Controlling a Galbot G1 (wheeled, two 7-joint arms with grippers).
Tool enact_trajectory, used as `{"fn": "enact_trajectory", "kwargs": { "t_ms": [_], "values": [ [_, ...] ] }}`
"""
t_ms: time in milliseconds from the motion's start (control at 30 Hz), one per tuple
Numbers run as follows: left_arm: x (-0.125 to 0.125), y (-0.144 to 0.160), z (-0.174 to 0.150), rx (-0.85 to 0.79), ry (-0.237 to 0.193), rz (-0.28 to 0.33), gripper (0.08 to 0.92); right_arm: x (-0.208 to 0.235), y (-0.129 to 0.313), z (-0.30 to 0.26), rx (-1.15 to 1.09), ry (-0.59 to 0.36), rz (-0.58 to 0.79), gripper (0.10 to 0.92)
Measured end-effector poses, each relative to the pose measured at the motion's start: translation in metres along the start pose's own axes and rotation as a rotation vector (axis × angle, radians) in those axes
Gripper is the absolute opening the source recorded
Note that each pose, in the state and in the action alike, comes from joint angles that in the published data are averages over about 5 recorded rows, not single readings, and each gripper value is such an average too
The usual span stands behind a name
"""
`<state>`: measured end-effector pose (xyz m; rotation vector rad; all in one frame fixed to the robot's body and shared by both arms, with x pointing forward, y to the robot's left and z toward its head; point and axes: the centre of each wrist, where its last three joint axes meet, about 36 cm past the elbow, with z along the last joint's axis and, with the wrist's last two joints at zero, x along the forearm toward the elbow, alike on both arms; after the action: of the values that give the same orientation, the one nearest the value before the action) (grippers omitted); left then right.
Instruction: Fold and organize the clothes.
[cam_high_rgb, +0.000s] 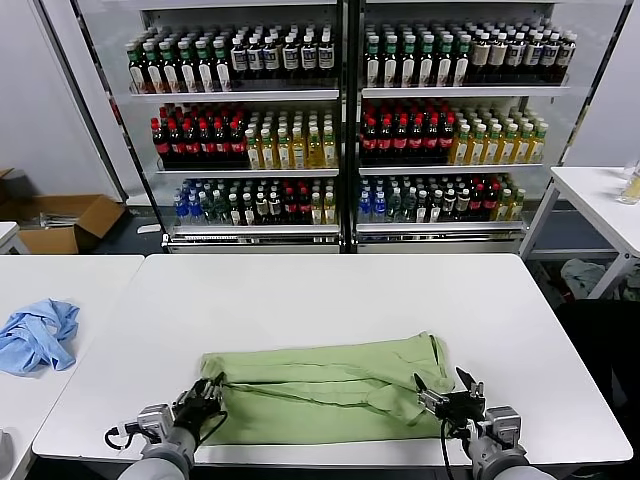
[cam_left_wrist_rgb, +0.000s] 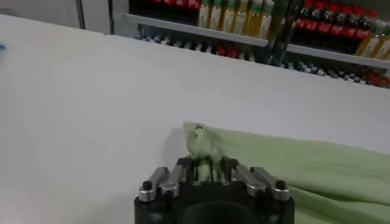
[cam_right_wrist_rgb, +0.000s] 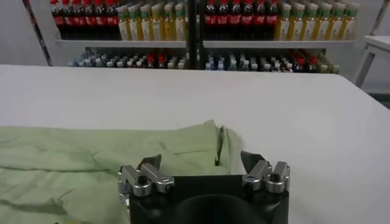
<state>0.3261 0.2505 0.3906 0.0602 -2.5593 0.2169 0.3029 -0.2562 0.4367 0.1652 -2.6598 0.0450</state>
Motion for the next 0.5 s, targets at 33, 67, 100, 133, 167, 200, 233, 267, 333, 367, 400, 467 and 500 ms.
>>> {"fn": "enact_trajectory", "kwargs": {
  "t_ms": [33, 67, 100, 133, 167, 200, 233, 267, 333, 367, 400, 467, 500],
  "values": [
    [0.000, -0.001, 0.001, -0.003, 0.000, -0.001, 0.299, 0.000, 0.000, 0.000, 0.001, -0.001, 0.000, 0.823],
    [-0.001, -0.001, 0.001, -0.007, 0.000, -0.003, 0.264, 0.000, 0.000, 0.000, 0.001, -0.001, 0.001, 0.823],
    [-0.001, -0.002, 0.002, -0.011, -0.001, -0.005, 0.238, 0.000, 0.000, 0.000, 0.002, -0.002, 0.001, 0.823],
    [-0.001, -0.002, 0.002, -0.017, -0.002, -0.008, 0.212, 0.000, 0.000, 0.000, 0.002, -0.002, 0.001, 0.823],
    [-0.001, -0.002, 0.002, -0.024, -0.005, -0.010, 0.178, 0.000, 0.000, 0.000, 0.003, -0.003, 0.000, 0.823],
    [0.000, -0.002, 0.002, -0.033, -0.009, -0.013, 0.153, 0.000, 0.001, 0.000, 0.004, -0.003, 0.000, 0.823],
    [0.000, -0.002, 0.002, -0.043, -0.013, -0.017, 0.134, 0.000, 0.001, 0.000, 0.004, -0.003, 0.000, 0.823],
    [0.000, -0.002, 0.001, -0.054, -0.017, -0.022, 0.113, 0.000, 0.001, 0.000, 0.005, -0.003, 0.000, 0.823],
    [0.002, -0.002, 0.000, -0.079, -0.030, -0.034, 0.097, 0.000, 0.001, -0.001, 0.007, -0.005, 0.000, 0.823],
    [0.003, -0.001, -0.002, -0.093, -0.038, -0.040, 0.093, 0.000, 0.001, -0.002, 0.008, -0.006, 0.000, 0.823],
    [0.004, 0.000, -0.004, -0.109, -0.048, -0.047, 0.092, 0.000, 0.000, -0.002, 0.010, -0.008, 0.000, 0.823],
    [0.007, 0.002, -0.009, -0.142, -0.071, -0.063, 0.092, 0.000, 0.000, -0.004, 0.012, -0.012, -0.001, 0.823],
    [0.008, 0.005, -0.011, -0.160, -0.081, -0.073, 0.092, 0.000, 0.000, -0.005, 0.013, -0.014, -0.001, 0.823]
  ]
}}
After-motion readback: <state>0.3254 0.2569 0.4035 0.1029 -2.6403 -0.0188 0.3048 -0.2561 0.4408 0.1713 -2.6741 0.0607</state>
